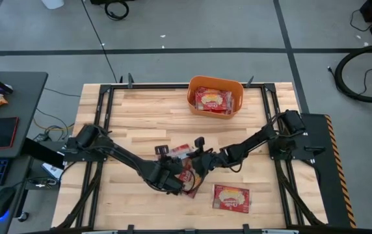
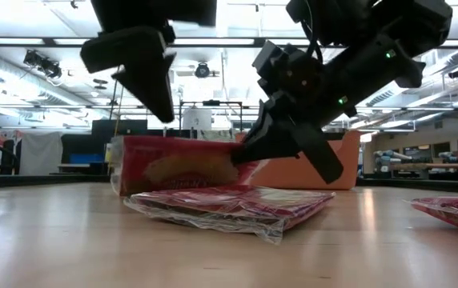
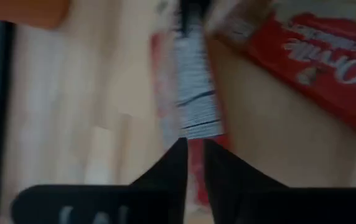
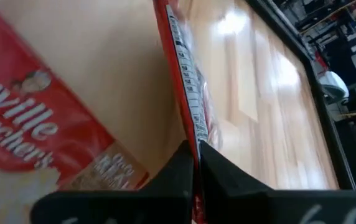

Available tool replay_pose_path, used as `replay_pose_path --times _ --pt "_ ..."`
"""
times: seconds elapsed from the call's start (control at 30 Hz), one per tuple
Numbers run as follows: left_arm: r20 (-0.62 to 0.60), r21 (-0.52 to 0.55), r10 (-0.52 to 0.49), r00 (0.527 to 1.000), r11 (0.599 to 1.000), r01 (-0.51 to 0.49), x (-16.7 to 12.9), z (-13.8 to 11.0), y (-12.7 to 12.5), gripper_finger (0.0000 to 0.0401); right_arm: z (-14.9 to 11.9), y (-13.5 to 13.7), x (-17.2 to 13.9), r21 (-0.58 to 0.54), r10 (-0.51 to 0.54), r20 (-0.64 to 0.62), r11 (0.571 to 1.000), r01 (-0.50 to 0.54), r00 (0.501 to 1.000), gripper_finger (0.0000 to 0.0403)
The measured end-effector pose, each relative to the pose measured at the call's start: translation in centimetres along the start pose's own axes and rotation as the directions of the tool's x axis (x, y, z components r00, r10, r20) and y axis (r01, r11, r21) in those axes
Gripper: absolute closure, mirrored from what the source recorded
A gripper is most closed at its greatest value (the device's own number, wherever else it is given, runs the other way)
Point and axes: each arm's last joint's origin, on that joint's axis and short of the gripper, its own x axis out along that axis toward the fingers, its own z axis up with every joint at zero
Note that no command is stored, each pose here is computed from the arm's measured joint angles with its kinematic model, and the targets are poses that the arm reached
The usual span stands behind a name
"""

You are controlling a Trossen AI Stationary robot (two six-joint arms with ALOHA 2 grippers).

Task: Sort popcorn bags into baskets
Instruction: Put the popcorn bag into the bin

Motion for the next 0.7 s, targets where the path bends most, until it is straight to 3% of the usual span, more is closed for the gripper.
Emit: replay_pose_path --times 0.17,0.3,0.5,0.7 --pt "0.053 0.073 0.132 0.99 0.988 -0.136 -1.5 -0.5 1.4 0.0279 -0.2 -0.4 -0.6 -0.037 -0.016 -0.071 0.999 0.013 0.997 0.0379" --pt "0.124 0.11 0.237 0.964 0.962 -0.25 -3.1 -0.9 2.5 0.0248 0.4 -2.6 -2.2 -0.021 -0.041 -0.153 0.999 0.038 0.987 0.0392" --pt "0.174 0.122 0.31 0.935 0.935 -0.333 -4.4 -1.0 4.1 0.0253 0.8 -7.3 -5.3 0.084 -0.058 -0.195 0.994 0.076 0.979 0.0393" --pt "0.185 0.176 0.332 0.925 0.915 -0.363 -4.6 -0.9 4.9 0.0259 1.0 -11.6 -8.8 0.173 -0.124 -0.158 0.973 0.151 0.98 0.0397"
